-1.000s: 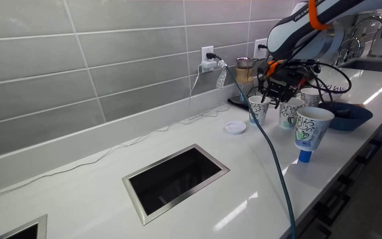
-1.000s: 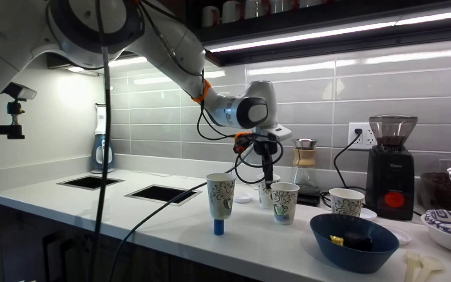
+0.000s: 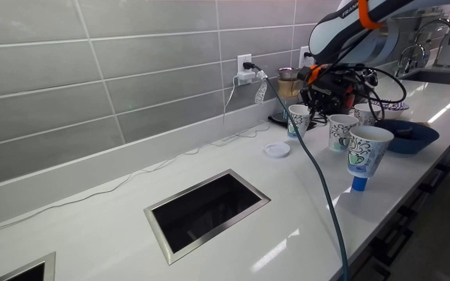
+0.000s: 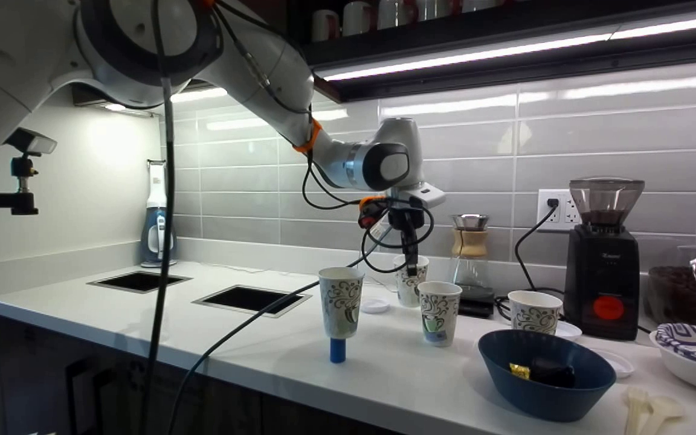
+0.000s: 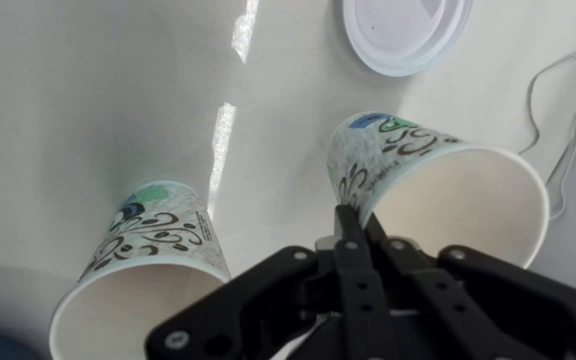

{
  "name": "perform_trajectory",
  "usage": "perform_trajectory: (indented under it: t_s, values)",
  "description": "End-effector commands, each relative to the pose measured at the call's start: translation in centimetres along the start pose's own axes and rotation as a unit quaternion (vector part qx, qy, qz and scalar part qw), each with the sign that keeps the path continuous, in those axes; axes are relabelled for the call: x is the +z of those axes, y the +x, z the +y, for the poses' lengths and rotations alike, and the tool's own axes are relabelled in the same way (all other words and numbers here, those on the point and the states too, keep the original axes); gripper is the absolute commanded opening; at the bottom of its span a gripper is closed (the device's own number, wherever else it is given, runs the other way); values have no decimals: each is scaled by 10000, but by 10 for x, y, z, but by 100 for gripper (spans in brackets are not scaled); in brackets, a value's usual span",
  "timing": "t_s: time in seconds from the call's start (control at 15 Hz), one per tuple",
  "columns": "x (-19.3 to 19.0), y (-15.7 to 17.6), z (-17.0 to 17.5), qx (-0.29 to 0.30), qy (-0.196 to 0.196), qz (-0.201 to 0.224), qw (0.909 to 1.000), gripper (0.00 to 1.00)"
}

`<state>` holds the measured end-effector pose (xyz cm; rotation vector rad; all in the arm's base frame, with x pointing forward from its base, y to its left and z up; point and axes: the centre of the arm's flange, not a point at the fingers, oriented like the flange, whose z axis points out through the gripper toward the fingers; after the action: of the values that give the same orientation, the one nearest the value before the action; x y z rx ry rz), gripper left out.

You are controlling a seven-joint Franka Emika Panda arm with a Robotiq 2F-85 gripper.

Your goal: Pick up the cup that is near the wall sockets and stack it into the cup on the far left

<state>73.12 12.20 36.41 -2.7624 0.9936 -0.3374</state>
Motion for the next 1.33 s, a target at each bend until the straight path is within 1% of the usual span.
perform_trajectory:
  t_s: [0.0, 0.13, 0.33, 0.47, 0.73, 0.87, 1.13, 1.27]
  values:
    - [-46, -16, 16, -286, -48, -71, 9996, 1]
    - [-76, -27, 30, -559, 11, -228, 9982, 1]
    - [-118, -43, 53, -1212, -143, -382, 9918, 1]
    - [-144, -49, 75, -1576, -331, -268, 9866, 1]
    - [-187, -56, 117, -2099, -403, -181, 9767, 1]
    - [-205, -60, 135, -2357, -426, -58, 9709, 1]
    - [-233, -68, 155, -2654, -465, 109, 9630, 1]
    - [-246, -74, 159, -2758, -400, 66, 9604, 1]
